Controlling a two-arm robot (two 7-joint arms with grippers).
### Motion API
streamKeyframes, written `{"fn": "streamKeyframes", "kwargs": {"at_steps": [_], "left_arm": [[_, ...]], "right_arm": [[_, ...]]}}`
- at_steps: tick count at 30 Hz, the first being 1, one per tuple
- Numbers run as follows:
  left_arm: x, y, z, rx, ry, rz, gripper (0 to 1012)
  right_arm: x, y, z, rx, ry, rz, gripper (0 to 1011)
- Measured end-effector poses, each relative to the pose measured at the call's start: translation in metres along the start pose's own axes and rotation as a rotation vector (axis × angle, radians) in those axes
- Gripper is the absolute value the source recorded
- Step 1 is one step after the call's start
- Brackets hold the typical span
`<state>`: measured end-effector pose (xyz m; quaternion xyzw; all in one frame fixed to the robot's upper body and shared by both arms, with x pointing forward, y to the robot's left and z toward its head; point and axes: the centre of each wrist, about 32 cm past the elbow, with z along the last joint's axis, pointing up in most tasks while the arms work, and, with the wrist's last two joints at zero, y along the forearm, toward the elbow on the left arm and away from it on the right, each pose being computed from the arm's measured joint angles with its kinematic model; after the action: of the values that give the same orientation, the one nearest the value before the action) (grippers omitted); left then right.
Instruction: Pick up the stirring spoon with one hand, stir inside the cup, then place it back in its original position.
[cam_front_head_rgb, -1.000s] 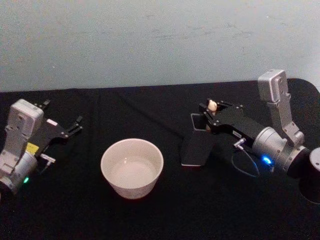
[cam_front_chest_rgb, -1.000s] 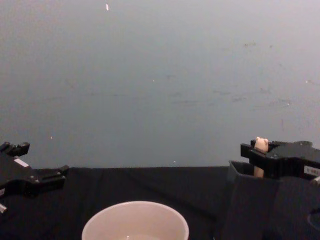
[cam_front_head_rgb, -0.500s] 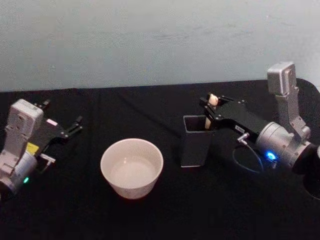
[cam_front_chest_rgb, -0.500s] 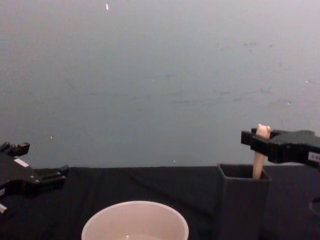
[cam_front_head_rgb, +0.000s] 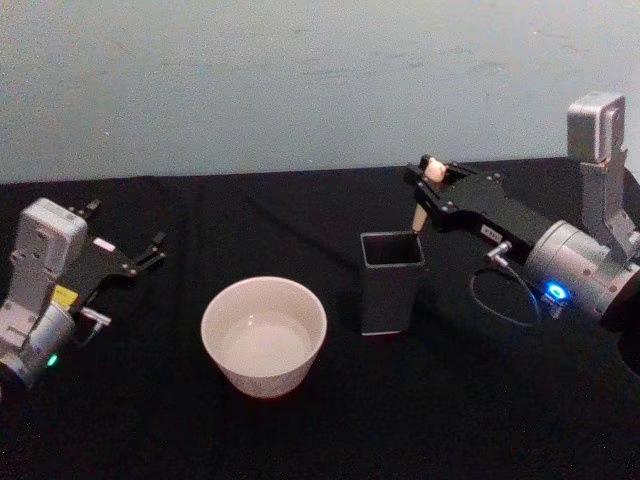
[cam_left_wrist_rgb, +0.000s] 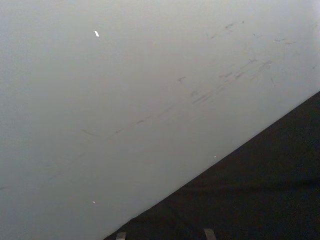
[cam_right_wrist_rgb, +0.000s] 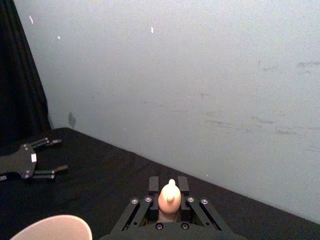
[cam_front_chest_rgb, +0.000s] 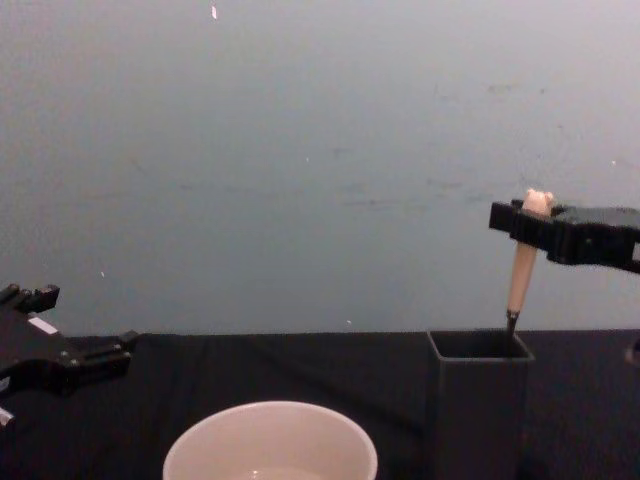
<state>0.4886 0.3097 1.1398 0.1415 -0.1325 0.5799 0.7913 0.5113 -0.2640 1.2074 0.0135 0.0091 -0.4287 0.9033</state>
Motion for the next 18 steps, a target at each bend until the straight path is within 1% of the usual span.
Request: {"fn": "streamKeyframes", "kwargs": {"at_steps": [11,18], "left_arm": [[0.0000,0.0000,0.0000,0.000,0.000,0.000,1001],[0.0000,0.0000,0.0000,0.000,0.000,0.000,1001]], "right_arm": [[0.001,0.001,0.012,0.036,0.018,0.005,215],[0.000,0.003,0.018,0.057,0.031,0.009,215]]}}
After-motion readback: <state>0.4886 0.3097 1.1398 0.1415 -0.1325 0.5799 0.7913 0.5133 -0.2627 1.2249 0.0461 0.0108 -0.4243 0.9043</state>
